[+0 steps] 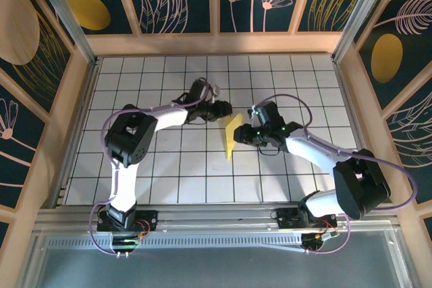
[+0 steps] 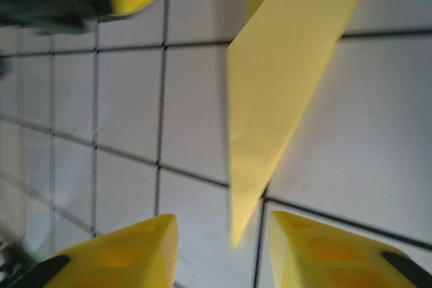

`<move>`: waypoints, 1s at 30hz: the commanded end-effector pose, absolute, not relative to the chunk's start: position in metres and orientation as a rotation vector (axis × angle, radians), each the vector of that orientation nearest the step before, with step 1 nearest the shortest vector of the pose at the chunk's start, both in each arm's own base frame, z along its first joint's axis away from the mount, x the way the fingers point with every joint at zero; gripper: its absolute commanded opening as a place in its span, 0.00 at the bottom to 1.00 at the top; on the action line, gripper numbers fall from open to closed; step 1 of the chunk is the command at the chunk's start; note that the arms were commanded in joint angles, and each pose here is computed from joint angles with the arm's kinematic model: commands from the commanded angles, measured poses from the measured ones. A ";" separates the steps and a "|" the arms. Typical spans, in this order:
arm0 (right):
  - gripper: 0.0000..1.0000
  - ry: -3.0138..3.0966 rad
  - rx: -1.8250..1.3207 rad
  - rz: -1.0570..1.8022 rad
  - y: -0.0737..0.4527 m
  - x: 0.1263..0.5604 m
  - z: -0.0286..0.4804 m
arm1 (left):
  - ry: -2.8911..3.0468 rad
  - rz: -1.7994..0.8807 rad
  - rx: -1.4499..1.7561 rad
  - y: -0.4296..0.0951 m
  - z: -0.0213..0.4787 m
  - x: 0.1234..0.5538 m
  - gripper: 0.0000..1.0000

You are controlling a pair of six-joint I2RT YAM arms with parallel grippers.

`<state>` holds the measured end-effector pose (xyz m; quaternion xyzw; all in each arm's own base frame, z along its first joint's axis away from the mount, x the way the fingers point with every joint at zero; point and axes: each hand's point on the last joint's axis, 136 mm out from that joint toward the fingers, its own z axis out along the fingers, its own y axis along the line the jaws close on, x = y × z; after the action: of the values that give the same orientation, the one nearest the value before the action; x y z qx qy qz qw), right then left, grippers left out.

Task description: Fold a paper plane with a square sheet of paper (fold left side to right side)

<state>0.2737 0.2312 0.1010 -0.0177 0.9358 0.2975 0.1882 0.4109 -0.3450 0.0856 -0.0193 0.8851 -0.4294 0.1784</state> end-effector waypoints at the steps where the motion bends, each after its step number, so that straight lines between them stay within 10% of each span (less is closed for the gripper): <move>1: 0.44 2.664 0.020 0.486 0.202 0.291 0.096 | 2.372 -1.179 -0.126 -0.308 0.129 0.426 0.41; 15: 0.60 2.682 -0.117 -0.019 0.253 0.342 0.063 | 2.294 -0.866 -0.463 -0.180 0.106 0.380 0.54; 30: 0.48 2.678 -0.192 -0.253 0.254 0.339 0.039 | 2.312 -0.836 -0.484 -0.171 0.094 0.371 0.56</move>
<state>0.3378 0.2586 0.0281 -0.0655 0.9744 -0.0626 0.2056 0.3670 -0.1759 0.0915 -0.1748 0.8812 -0.3181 0.3028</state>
